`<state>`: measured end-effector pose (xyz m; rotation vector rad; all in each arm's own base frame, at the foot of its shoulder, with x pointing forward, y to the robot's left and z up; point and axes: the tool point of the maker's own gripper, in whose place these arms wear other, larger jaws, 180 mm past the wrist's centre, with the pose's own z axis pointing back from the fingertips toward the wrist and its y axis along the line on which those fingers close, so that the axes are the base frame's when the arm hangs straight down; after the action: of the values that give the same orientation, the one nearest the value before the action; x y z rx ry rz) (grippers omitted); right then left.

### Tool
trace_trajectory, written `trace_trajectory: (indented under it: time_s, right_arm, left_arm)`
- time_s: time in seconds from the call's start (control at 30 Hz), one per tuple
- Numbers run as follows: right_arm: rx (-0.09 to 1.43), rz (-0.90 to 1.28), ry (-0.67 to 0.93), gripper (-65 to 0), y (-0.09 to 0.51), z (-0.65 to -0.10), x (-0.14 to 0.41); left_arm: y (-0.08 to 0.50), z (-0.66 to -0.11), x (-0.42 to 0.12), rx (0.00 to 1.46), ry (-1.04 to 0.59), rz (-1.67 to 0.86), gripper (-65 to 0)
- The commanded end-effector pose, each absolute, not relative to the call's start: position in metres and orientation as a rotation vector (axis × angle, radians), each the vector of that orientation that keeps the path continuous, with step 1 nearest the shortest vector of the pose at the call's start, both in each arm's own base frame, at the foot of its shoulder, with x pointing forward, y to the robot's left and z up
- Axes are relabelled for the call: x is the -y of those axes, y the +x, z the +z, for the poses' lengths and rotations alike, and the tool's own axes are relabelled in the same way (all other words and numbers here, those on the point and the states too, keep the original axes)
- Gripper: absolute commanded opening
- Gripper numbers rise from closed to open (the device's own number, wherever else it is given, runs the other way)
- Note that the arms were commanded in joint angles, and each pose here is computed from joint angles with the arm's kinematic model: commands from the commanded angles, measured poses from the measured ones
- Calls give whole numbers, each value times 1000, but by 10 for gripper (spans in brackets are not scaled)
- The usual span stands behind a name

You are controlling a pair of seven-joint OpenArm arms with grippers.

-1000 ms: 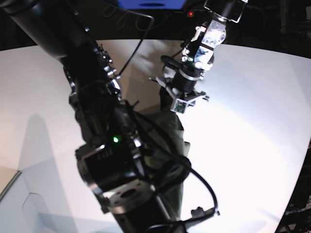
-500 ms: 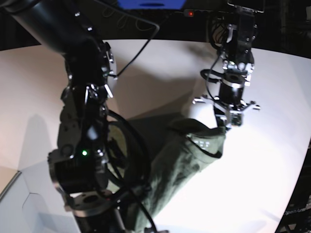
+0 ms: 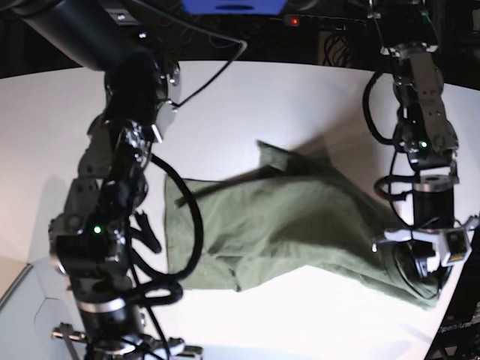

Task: Layout the t-shirt on the table in an organized manner, then fold the t-shirt properly
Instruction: 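Stretch the t-shirt between both grippers and lower it onto the table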

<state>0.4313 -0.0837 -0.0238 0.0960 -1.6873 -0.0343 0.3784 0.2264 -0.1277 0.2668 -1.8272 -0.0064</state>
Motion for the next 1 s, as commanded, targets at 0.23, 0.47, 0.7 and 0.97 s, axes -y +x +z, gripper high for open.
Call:
trace_trajectory:
  time_s: [0.23, 0.47, 0.7, 0.97]
  right_arm:
    - [1535, -42, 88, -650, 415, -102, 86]
    - [1516, -107, -14, -650, 412, -117, 132]
    - [1501, -146, -61, -650, 409, -122, 155]
    - [1481, -180, -128, -650, 405, -129, 173]
  left_arm:
    - [384, -25, -241, 2093, 376, -47, -646]
    - [386, 11, -295, 2139, 508, 40, -646]
    - [375, 77, -320, 2272, 602, 87, -646]
    - [406, 98, -317, 2277, 566, 66, -646]
